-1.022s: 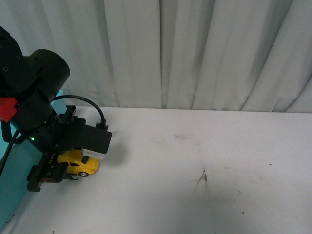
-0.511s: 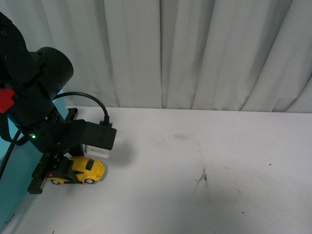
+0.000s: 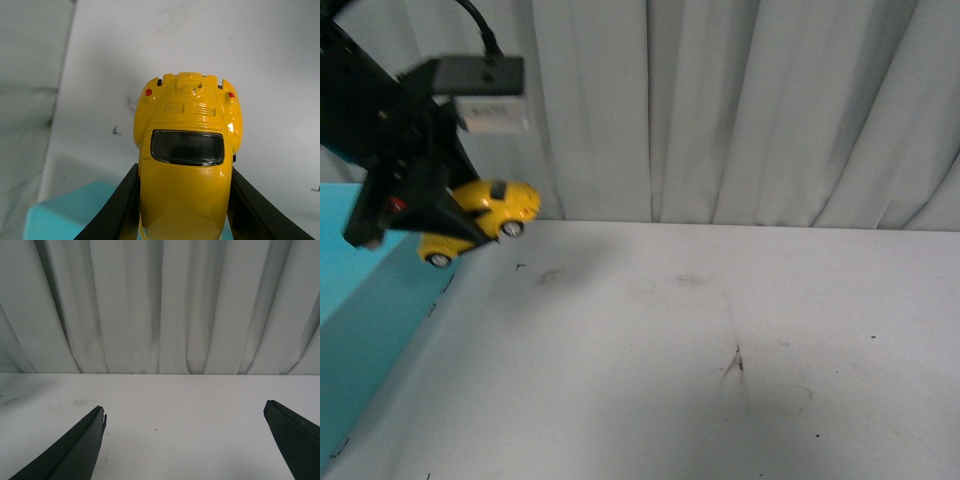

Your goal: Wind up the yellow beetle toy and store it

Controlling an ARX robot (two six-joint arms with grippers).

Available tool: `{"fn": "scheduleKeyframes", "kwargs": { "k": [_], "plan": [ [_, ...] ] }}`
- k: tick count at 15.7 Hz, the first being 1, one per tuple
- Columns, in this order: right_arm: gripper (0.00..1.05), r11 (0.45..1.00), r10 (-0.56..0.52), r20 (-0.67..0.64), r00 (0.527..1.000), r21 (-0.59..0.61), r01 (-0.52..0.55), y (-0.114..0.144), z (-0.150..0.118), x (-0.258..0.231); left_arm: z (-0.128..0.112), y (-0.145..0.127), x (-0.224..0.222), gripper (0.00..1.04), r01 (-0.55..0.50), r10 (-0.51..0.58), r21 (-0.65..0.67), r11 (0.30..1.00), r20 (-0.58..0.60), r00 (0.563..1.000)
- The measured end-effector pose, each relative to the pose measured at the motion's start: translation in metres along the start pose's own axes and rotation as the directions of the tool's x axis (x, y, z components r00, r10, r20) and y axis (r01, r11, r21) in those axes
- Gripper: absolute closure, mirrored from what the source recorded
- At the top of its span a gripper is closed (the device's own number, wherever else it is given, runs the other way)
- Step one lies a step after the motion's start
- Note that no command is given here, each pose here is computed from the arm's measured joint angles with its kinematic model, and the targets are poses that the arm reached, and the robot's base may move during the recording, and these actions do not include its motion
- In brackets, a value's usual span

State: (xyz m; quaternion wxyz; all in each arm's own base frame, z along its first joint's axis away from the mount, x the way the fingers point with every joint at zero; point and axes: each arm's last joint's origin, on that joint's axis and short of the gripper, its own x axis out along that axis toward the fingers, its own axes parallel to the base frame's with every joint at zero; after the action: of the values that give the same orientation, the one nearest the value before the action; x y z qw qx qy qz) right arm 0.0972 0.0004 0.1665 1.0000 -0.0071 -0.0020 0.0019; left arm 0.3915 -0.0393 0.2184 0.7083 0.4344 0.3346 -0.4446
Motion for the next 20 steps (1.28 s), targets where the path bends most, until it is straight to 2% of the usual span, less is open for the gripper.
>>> {"fn": "scheduleKeyframes", "kwargs": {
  "k": [6, 8, 9, 10, 11, 12, 13, 16, 20],
  "plan": [
    [0.06, 1.000, 0.000, 0.000, 1.000, 0.000, 0.000, 0.000, 0.000, 0.000, -0.028, 0.020, -0.042, 0.64, -0.159, 0.161, -0.135, 0.978, -0.001, 0.987],
    [0.06, 1.000, 0.000, 0.000, 1.000, 0.000, 0.000, 0.000, 0.000, 0.000, -0.068, 0.028, -0.068, 0.64, -0.280, 0.258, -0.277, 0.919, -0.112, 0.960],
    [0.06, 1.000, 0.000, 0.000, 1.000, 0.000, 0.000, 0.000, 0.000, 0.000, -0.125, 0.019, -0.071, 0.64, -0.387, 0.283, -0.431, 0.815, -0.287, 0.915],
    [0.06, 1.000, 0.000, 0.000, 1.000, 0.000, 0.000, 0.000, 0.000, 0.000, -0.152, 0.009, -0.045, 0.64, -0.433, 0.267, -0.537, 0.724, -0.361, 0.894],
    [0.06, 1.000, 0.000, 0.000, 1.000, 0.000, 0.000, 0.000, 0.000, 0.000, -0.169, -0.002, -0.007, 0.64, -0.427, 0.207, -0.610, 0.668, -0.399, 0.894],
    [0.06, 1.000, 0.000, 0.000, 1.000, 0.000, 0.000, 0.000, 0.000, 0.000, -0.176, -0.006, 0.011, 0.64, -0.438, 0.183, -0.617, 0.653, -0.433, 0.883],
    [0.06, 1.000, 0.000, 0.000, 1.000, 0.000, 0.000, 0.000, 0.000, 0.000, -0.174, -0.009, 0.024, 0.64, -0.412, 0.148, -0.636, 0.653, -0.427, 0.892],
    [0.06, 1.000, 0.000, 0.000, 1.000, 0.000, 0.000, 0.000, 0.000, 0.000, -0.171, -0.011, 0.032, 0.64, -0.391, 0.118, -0.653, 0.649, -0.421, 0.899],
    [0.06, 1.000, 0.000, 0.000, 1.000, 0.000, 0.000, 0.000, 0.000, 0.000, -0.172, -0.013, 0.032, 0.36, -0.380, 0.104, -0.675, 0.632, -0.413, 0.905]
  ]
}}
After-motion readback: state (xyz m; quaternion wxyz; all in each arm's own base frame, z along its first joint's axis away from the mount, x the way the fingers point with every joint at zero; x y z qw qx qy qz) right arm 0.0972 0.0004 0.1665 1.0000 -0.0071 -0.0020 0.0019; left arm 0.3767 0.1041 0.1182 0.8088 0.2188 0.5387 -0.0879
